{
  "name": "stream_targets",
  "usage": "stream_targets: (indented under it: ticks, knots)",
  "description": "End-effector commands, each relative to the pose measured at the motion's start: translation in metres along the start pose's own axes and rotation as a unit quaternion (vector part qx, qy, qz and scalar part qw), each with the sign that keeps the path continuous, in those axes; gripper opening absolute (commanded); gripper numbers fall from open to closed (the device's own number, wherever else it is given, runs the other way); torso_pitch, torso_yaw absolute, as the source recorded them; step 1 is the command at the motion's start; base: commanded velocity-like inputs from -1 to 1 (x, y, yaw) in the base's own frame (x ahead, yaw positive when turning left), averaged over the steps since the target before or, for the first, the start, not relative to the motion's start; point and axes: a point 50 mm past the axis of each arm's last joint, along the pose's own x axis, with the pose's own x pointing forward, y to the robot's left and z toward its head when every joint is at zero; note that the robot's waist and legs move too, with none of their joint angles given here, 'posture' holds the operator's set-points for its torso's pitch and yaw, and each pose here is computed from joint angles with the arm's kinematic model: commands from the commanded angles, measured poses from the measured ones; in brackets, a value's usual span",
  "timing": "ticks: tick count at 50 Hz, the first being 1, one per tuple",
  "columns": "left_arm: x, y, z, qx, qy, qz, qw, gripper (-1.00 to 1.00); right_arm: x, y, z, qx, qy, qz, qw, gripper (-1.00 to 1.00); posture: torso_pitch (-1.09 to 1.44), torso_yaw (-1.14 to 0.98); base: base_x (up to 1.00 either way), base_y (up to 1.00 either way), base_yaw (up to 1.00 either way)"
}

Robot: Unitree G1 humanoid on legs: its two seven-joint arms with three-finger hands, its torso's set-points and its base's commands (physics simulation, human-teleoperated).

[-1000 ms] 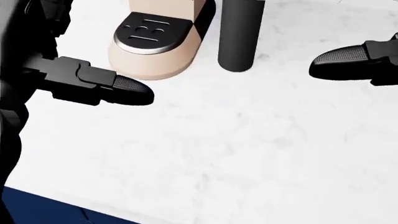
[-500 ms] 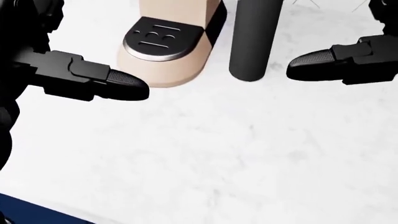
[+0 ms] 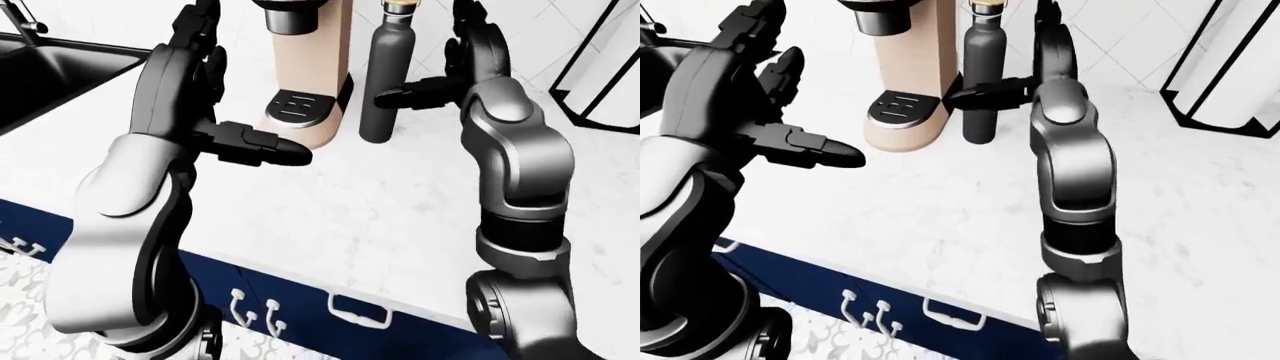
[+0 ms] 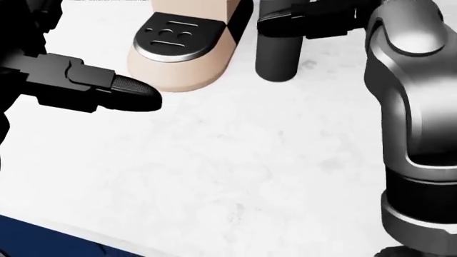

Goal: Move the drinks to the dining counter.

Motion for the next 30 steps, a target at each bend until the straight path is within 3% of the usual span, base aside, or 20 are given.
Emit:
stream_targets:
  ticks: [1,14,22,30]
  knots:
    - [-0.003,0.002,0.013,0.005,-0.036,0.007,0.9993,1.0,0.0,-0.001,0.019,-0.002,-0.051,-0.017,0.9985,1.0,0.0,0.0,0.0,0.0,0.0]
    - [-0.005,0.005,0.018,0.007,-0.04,0.008,0.9992,1.0,0.019,0.019,0.01,0.001,-0.043,-0.019,0.9989,1.0,0.0,0.0,0.0,0.0,0.0]
    - [-0.007,0.008,0.017,0.005,-0.04,0.009,0.9991,1.0,0.033,0.026,-0.007,0.002,-0.019,-0.038,0.9991,1.0,0.0,0.0,0.0,0.0,0.0]
    - [-0.008,0.009,0.02,0.005,-0.043,0.01,0.999,1.0,0.041,0.032,-0.012,0.008,-0.013,-0.034,0.9993,1.0,0.0,0.0,0.0,0.0,0.0]
